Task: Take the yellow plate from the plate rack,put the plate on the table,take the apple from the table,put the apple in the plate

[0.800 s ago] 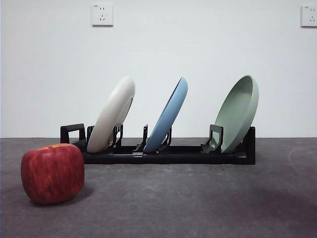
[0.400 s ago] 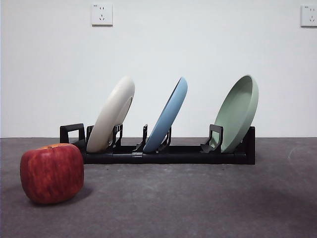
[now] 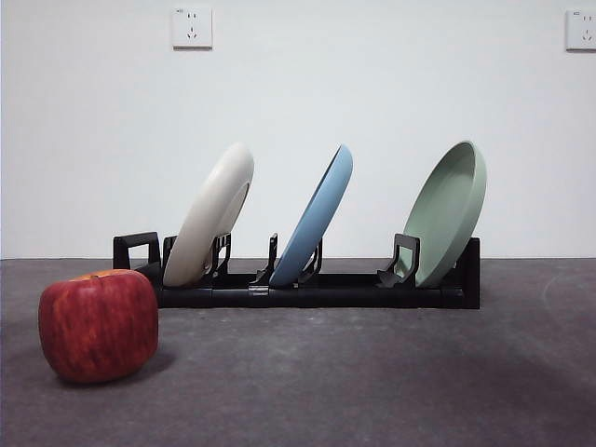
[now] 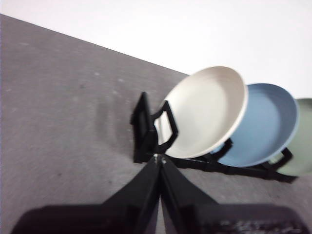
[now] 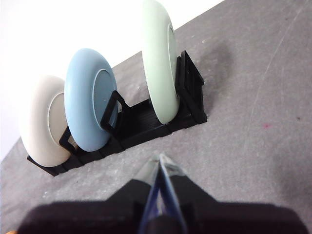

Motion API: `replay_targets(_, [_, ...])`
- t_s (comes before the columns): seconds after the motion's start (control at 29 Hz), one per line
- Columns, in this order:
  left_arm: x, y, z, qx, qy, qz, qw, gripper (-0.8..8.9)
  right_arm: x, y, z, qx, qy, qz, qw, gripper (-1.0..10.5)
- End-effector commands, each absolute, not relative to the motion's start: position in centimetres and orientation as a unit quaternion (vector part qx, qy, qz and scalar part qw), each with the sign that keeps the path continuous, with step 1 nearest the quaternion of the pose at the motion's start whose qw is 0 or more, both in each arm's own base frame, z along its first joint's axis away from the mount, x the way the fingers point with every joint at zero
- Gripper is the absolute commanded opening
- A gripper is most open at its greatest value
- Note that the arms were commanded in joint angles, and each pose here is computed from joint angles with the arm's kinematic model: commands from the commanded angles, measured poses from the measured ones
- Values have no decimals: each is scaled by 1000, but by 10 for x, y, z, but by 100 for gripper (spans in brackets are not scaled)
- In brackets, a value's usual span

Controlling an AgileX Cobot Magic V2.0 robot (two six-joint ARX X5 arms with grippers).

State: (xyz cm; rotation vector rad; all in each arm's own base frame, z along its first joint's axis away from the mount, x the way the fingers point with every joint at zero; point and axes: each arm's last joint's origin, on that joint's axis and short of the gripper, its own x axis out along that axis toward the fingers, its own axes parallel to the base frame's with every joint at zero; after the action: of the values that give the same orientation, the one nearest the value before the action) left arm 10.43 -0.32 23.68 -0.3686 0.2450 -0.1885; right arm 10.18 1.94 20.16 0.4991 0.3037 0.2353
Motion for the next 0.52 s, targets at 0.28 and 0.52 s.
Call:
replay_targets(0.28, [155, -7, 281, -157, 210, -193, 945, -7, 121, 23, 255, 154, 238, 116, 952, -11])
replay_targets(0.52, [198, -10, 300, -184, 268, -283, 902, -4, 139, 31, 289, 116, 327, 217, 913, -7])
